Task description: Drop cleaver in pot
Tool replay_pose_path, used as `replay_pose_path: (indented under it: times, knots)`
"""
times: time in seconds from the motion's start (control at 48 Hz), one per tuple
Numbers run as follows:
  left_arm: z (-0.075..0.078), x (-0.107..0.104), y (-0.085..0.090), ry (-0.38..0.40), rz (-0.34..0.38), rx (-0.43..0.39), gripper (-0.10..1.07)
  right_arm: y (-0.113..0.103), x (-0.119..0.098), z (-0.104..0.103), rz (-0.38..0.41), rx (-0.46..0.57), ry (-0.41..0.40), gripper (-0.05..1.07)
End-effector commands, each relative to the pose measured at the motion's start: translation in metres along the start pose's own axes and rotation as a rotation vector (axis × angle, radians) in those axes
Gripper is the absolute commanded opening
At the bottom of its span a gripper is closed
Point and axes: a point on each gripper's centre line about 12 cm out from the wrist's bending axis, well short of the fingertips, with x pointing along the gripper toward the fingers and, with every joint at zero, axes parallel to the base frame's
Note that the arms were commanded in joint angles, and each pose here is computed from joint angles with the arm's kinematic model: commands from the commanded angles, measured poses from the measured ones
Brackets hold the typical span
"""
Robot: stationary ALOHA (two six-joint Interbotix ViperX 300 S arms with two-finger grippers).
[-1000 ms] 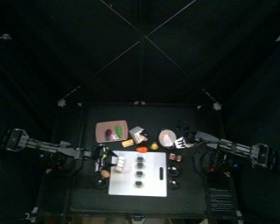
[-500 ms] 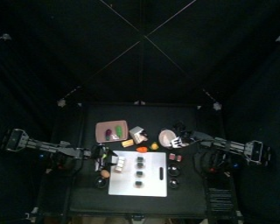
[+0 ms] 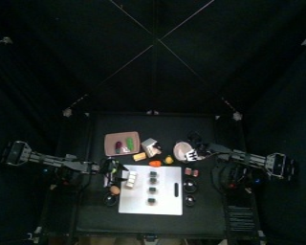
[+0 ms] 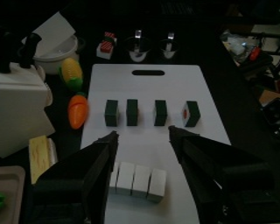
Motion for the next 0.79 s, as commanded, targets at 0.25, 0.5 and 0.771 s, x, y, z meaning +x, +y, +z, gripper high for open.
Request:
replay_pose_path:
  times: [0.25,0.5,0.771]
  knots:
    - [0.0044,0.0006,0.0010,-0.014,0.004,0.000,0.86,0.0073,-0.0094,0.0044,0.036,0.000,-0.024,0.59]
    - [0.0037,0.0005,0.0010,-0.012,0.004,0.000,0.86,0.0086,-0.0121,0.0049,0.044,0.001,-0.031,0.74]
    - [0.0031,0.0004,0.0010,-0.011,0.004,0.000,0.86,0.0092,-0.0136,0.0058,0.042,-0.002,-0.033,0.78]
